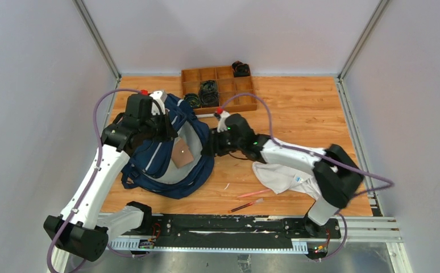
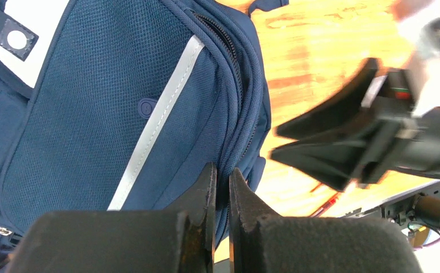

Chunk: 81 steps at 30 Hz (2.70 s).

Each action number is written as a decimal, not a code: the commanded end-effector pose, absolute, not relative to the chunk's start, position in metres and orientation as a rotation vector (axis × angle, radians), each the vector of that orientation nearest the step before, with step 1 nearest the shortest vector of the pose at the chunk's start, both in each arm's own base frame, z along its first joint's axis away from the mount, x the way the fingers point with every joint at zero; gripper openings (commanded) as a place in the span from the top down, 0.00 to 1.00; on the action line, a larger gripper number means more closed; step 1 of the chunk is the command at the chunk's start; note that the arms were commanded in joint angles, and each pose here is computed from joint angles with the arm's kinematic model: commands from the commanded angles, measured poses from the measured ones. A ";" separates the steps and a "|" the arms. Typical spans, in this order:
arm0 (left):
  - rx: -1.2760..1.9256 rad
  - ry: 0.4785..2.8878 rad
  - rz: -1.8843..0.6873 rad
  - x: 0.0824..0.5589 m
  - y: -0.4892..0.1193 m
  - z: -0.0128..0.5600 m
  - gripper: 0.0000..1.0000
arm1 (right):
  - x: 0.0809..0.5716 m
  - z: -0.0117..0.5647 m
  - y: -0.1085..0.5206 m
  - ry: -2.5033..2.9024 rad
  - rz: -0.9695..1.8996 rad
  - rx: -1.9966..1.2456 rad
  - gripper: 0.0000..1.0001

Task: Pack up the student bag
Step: Pick up the stationery from the center of the board.

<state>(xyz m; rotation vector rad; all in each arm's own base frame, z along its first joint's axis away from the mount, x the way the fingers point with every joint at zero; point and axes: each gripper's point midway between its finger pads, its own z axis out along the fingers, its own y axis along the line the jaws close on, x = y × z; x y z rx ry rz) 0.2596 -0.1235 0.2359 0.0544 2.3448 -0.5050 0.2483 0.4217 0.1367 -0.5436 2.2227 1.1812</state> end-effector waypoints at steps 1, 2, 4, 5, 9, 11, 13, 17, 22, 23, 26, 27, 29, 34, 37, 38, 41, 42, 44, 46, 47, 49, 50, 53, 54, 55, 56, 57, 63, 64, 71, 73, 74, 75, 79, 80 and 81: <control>0.083 2.283 -0.637 0.267 -0.145 0.250 1.00 | 0.247 0.126 0.333 2.277 0.843 -0.526 0.53; 0.083 2.289 -0.641 0.268 -0.146 0.247 1.00 | 0.243 0.119 0.311 2.306 0.749 -0.518 0.51; 0.091 2.301 -0.659 0.271 -0.150 0.242 1.00 | 0.236 0.111 0.275 2.344 0.601 -0.505 0.47; 0.095 2.308 -0.672 0.273 -0.153 0.239 1.00 | 0.232 0.110 0.261 2.354 0.556 -0.496 0.46; 0.116 2.333 -0.752 0.280 -0.168 0.227 1.00 | 0.224 0.108 0.223 2.381 0.463 -0.411 0.43; 0.115 2.358 -0.768 0.283 -0.176 0.216 1.00 | 0.220 0.108 0.207 2.409 0.432 -0.340 0.43; 0.162 2.387 -0.792 0.281 -0.191 0.202 0.71 | 0.214 0.104 0.190 2.456 0.386 -0.274 0.43; 0.299 2.486 -0.815 0.268 -0.214 0.171 0.31 | 0.188 0.097 0.173 2.545 0.360 -0.294 0.44; 0.382 2.440 -0.794 0.263 -0.220 0.181 0.30 | 0.156 0.084 0.159 2.657 0.310 -0.283 0.45; 0.372 2.413 -0.752 0.267 -0.216 0.189 0.31 | 0.152 0.080 0.161 2.673 0.306 -0.298 0.46; 0.282 2.306 -0.608 0.278 -0.193 0.223 0.32 | 0.139 0.073 0.174 2.680 0.286 -0.431 0.46; 0.245 2.264 -0.568 0.280 -0.184 0.234 0.32 | 0.136 0.072 0.180 2.665 0.275 -0.500 0.45; 0.206 2.218 -0.521 0.279 -0.171 0.251 0.29 | 0.128 0.071 0.197 2.631 0.269 -0.671 0.42; 0.197 2.274 -0.474 0.271 -0.153 0.251 0.28 | 0.123 0.053 0.211 2.617 0.125 -0.964 0.37; 0.187 2.293 -0.485 0.266 -0.152 0.242 0.28 | 0.125 0.045 0.216 2.601 0.062 -1.044 0.36; 0.182 2.297 -0.493 0.265 -0.153 0.240 0.28 | 0.126 0.043 0.215 2.597 0.038 -1.065 0.35; 0.174 2.297 -0.509 0.262 -0.153 0.237 0.28 | 0.126 0.038 0.214 2.598 0.001 -1.097 0.35; 0.173 2.297 -0.508 0.262 -0.153 0.237 0.28 | 0.126 0.038 0.213 2.597 -0.006 -1.089 0.35; 0.174 2.293 -0.509 0.262 -0.153 0.238 0.28 | 0.123 0.043 0.214 2.581 0.020 -1.080 0.34; 0.174 2.291 -0.503 0.263 -0.153 0.238 0.28 | 0.118 0.051 0.217 2.558 0.082 -1.077 0.34; 0.173 2.293 -0.501 0.263 -0.153 0.237 0.28 | 0.115 0.054 0.218 2.548 0.112 -1.077 0.34; 0.173 2.293 -0.505 0.265 -0.154 0.237 0.28 | 0.107 0.060 0.220 2.524 0.169 -1.088 0.34; 0.174 2.294 -0.508 0.266 -0.155 0.237 0.28 | 0.104 0.062 0.221 2.516 0.189 -1.097 0.34; 0.175 2.297 -0.523 0.268 -0.158 0.235 0.29 | 0.088 0.059 0.224 2.513 0.268 -1.184 0.36; 0.174 2.300 -0.528 0.268 -0.159 0.234 0.29 | 0.083 0.056 0.225 2.517 0.280 -1.215 0.38; 0.175 2.302 -0.533 0.269 -0.160 0.233 0.29 | 0.078 0.052 0.226 2.524 0.281 -1.247 0.39; 0.173 2.303 -0.540 0.269 -0.161 0.232 0.29 | 0.075 0.048 0.227 2.529 0.273 -1.277 0.40; 0.173 2.304 -0.544 0.269 -0.162 0.231 0.29 | 0.073 0.043 0.227 2.533 0.251 -1.303 0.41; 0.175 2.310 -0.544 0.267 -0.162 0.230 0.29 | 0.076 0.029 0.230 2.521 0.168 -1.366 0.42; 0.173 2.313 -0.542 0.267 -0.161 0.230 0.29 | 0.077 0.026 0.230 2.520 0.160 -1.375 0.42; 0.164 2.320 -0.527 0.266 -0.158 0.227 0.29 | 0.082 0.010 0.230 2.506 0.104 -1.418 0.43; 0.158 2.330 -0.539 0.265 -0.158 0.225 0.29 | 0.082 0.008 0.232 2.505 0.100 -1.429 0.43; 0.155 2.338 -0.541 0.265 -0.158 0.223 0.29 | 0.083 0.007 0.232 2.505 0.095 -1.431 0.44; 0.153 2.342 -0.544 0.265 -0.157 0.222 0.29 | 0.083 0.006 0.233 2.505 0.092 -1.433 0.45; 0.142 2.351 -0.540 0.264 -0.154 0.218 0.29 | 0.085 0.004 0.237 2.494 0.080 -1.459 0.55; 0.139 2.351 -0.539 0.264 -0.153 0.218 0.29 | 0.086 0.004 0.238 2.490 0.077 -1.463 0.59; 0.137 2.350 -0.540 0.264 -0.152 0.219 0.29 | 0.087 0.004 0.239 2.486 0.074 -1.466 0.62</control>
